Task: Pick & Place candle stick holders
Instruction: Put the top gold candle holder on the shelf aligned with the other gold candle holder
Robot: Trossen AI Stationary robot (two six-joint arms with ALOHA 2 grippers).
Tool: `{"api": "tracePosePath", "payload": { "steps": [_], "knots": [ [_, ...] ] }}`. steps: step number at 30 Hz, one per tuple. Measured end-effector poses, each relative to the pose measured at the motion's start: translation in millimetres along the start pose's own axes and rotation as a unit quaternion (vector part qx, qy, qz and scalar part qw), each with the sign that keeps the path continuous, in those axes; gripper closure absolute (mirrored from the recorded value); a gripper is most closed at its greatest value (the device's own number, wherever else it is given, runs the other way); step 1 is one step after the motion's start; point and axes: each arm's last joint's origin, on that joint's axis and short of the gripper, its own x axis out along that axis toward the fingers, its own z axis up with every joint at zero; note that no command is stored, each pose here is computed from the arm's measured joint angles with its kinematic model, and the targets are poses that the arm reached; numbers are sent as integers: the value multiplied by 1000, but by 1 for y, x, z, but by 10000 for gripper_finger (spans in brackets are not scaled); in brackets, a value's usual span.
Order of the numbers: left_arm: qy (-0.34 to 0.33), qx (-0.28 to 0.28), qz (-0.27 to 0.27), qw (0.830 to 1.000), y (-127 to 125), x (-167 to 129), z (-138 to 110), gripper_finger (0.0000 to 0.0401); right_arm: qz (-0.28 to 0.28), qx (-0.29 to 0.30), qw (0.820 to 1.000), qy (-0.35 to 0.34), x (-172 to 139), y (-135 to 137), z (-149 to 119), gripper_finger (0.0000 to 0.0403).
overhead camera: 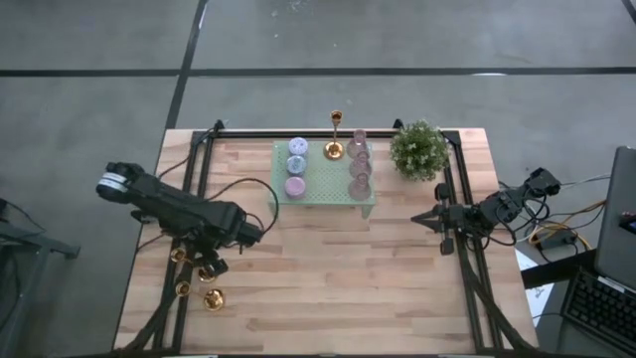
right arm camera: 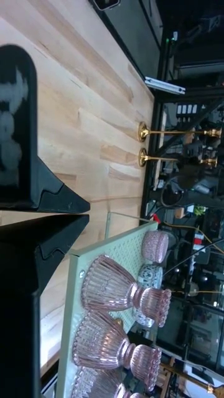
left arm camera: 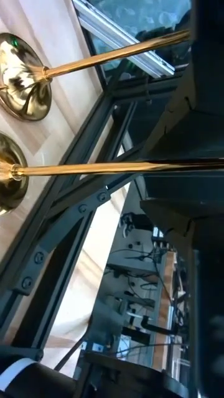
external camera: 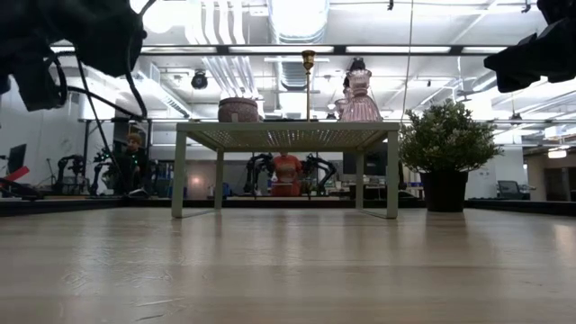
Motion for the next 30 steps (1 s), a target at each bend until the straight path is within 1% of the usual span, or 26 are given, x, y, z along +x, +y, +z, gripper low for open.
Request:
{"api": "tracePosePath", "payload": {
  "steps": [3,7,12,16,20,26,30],
  "knots": [
    [6,13,4,1000,-3,0,3,319,0,0,1000,0,0,0,0,394],
    [9,35,4,999,-7,-2,5,379,0,0,1000,0,0,0,0,394],
    [1,47,3,999,-13,-7,7,378,0,0,1000,0,0,0,0,394],
    [-14,61,-8,998,-21,-17,7,381,0,0,1000,0,0,0,0,394],
    [-51,91,-21,994,-34,-32,7,381,0,-1,1000,0,0,0,0,394],
    [-114,135,-35,984,-57,-62,3,380,0,0,1000,0,0,0,0,394],
    [-163,176,-53,969,-73,-84,0,380,0,0,1000,0,0,0,0,394]
  ]
}}
